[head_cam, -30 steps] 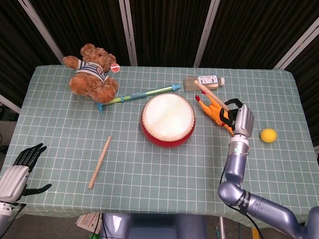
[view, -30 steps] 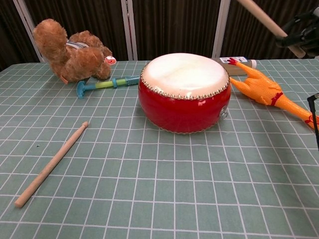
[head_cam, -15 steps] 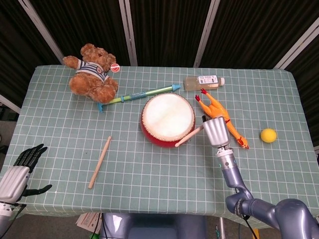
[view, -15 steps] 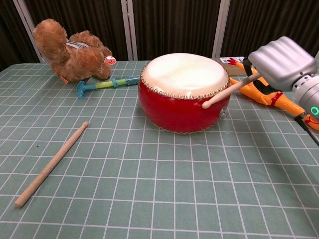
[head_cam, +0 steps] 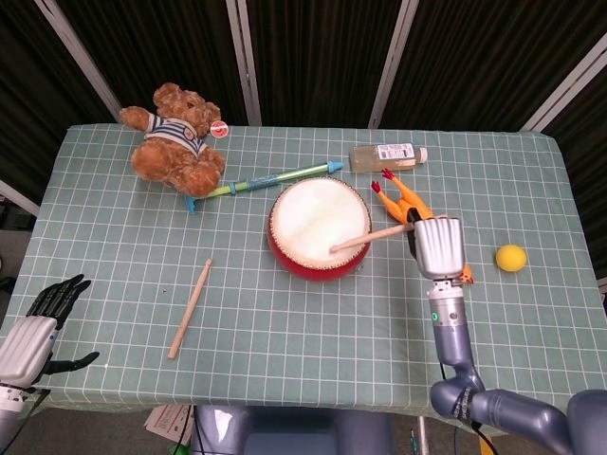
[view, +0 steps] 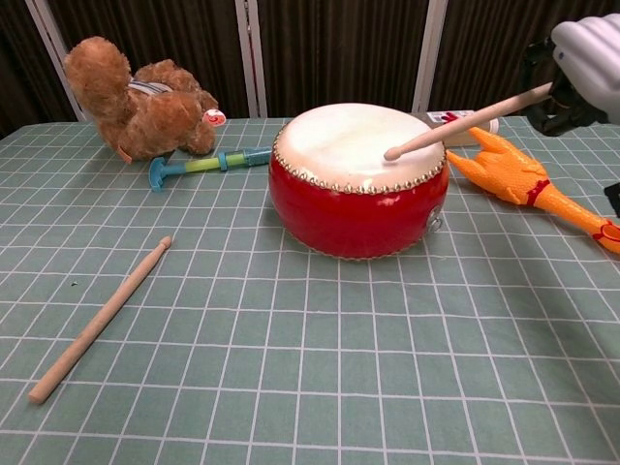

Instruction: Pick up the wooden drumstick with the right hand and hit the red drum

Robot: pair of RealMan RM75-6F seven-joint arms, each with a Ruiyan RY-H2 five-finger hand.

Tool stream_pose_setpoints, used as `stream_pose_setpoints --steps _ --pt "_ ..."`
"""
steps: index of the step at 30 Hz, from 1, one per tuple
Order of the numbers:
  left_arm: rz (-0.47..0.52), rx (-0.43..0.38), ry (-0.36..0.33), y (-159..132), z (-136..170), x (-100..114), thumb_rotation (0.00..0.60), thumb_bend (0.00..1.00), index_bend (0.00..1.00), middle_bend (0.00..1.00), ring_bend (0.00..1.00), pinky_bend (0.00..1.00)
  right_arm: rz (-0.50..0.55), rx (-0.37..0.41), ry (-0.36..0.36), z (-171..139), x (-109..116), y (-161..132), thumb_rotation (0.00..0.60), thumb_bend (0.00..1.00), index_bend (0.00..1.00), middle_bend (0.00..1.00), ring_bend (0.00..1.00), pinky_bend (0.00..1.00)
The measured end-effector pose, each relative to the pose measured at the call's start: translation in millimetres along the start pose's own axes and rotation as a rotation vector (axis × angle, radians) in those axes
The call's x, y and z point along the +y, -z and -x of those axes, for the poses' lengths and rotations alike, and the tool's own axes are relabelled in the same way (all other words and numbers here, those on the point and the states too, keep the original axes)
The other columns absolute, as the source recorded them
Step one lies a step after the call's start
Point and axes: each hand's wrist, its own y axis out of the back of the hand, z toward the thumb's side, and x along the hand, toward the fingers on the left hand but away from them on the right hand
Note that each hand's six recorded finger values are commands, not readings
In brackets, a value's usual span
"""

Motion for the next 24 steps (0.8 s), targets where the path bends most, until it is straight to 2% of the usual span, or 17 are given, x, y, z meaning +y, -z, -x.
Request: stream_pose_setpoints --steps 10,16,24 --pt "-0.014 -0.002 -0.001 -1 1 -1 0.600 0.00 0.00 0.00 0.00 0.00 0.002 -0.064 -0.133 -53 -4 50 0.600 0.68 1.00 1.00 1.00 0.92" --pt "-0.013 -0.002 0.002 -2 2 -2 0.600 0.00 0.00 0.00 0.00 0.00 0.013 -0.088 -0.228 -91 -11 62 0.600 0.68 1.00 1.00 1.00 0.92" --pt "-0.034 -0.013 -0.014 -4 3 -1 0.600 0.00 0.00 0.00 0.00 0.00 -0.013 -0.103 -0.372 -134 -33 65 0.600 0.68 1.00 1.00 1.00 0.92"
